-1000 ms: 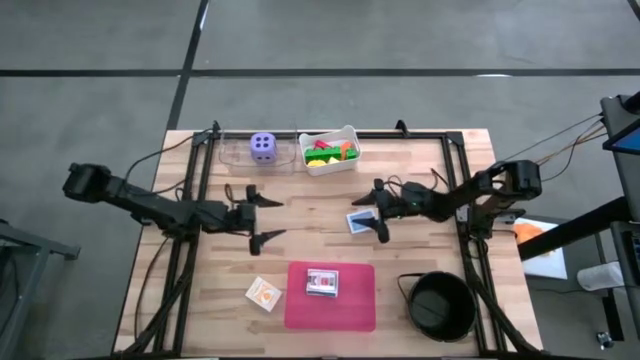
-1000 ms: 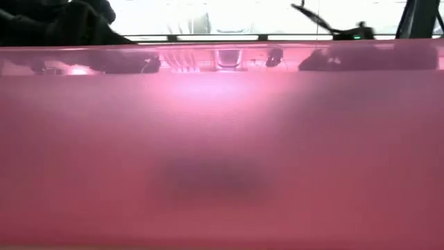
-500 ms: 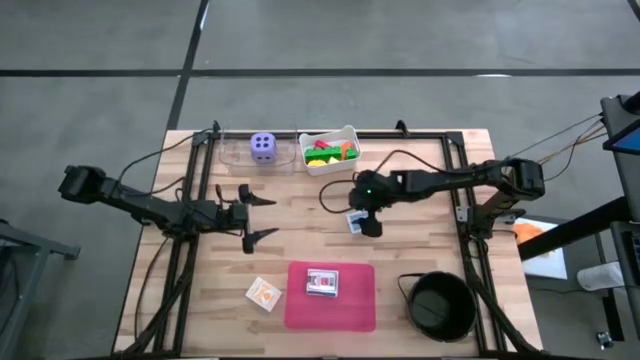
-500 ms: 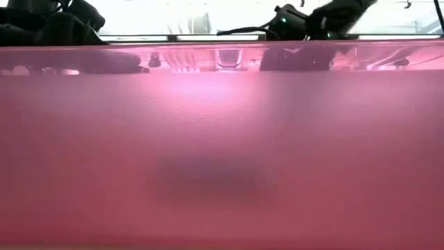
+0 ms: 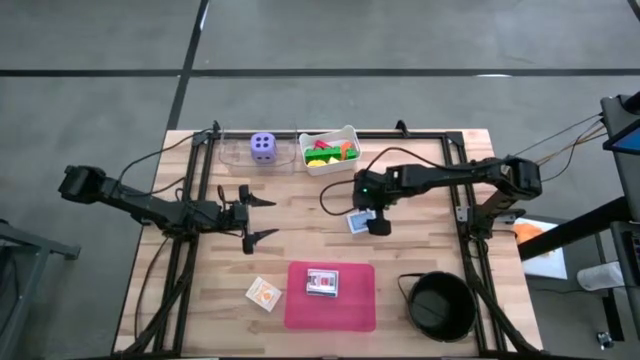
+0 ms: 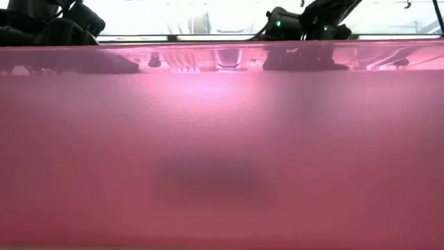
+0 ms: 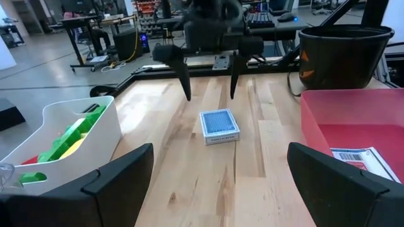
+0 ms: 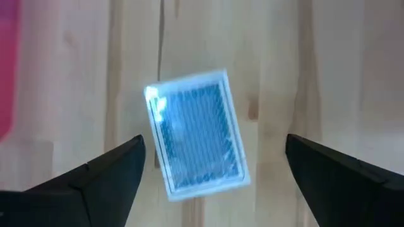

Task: Pick & Place Toys
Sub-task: Put the blue deck of cards into the red bin

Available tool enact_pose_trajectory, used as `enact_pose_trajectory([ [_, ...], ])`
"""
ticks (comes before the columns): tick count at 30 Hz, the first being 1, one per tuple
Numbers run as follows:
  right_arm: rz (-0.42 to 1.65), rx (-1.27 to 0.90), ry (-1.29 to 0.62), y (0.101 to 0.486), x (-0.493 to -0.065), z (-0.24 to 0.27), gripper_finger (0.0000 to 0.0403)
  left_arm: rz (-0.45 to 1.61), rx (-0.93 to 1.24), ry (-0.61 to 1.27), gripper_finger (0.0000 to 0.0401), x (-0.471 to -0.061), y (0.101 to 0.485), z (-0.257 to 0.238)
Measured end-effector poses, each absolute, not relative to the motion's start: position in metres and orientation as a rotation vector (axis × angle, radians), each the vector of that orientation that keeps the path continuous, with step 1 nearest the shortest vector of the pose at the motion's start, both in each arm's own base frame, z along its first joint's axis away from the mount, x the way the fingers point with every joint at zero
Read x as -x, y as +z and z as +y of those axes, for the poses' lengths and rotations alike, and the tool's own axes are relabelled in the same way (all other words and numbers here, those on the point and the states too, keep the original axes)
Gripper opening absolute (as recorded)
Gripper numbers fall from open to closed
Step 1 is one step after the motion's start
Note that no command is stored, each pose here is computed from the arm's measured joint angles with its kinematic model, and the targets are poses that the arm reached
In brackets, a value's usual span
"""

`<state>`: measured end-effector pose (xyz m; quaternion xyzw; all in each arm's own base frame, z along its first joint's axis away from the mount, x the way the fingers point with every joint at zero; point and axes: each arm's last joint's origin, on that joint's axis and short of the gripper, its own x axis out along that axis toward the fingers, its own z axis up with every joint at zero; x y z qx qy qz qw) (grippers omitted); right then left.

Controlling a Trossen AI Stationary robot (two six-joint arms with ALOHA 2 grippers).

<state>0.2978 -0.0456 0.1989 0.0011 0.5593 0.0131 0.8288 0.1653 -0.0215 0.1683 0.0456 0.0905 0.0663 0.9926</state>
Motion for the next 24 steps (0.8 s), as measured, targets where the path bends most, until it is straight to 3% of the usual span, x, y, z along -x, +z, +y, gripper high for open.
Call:
enact_pose_trajectory([
  [5, 1.278, -0.023, 0.031, 0.176, -0.303, -0.046, 0.0397, 0.181, -0.092, 0.133, 0.0361, -0.165, 0.168, -0.022],
  [24, 1.483, 0.06, 0.096, 0.117, -0.325, -0.041, 0.0378, 0.197, -0.095, 0.135, 0.0362, -0.165, 0.166, -0.021],
])
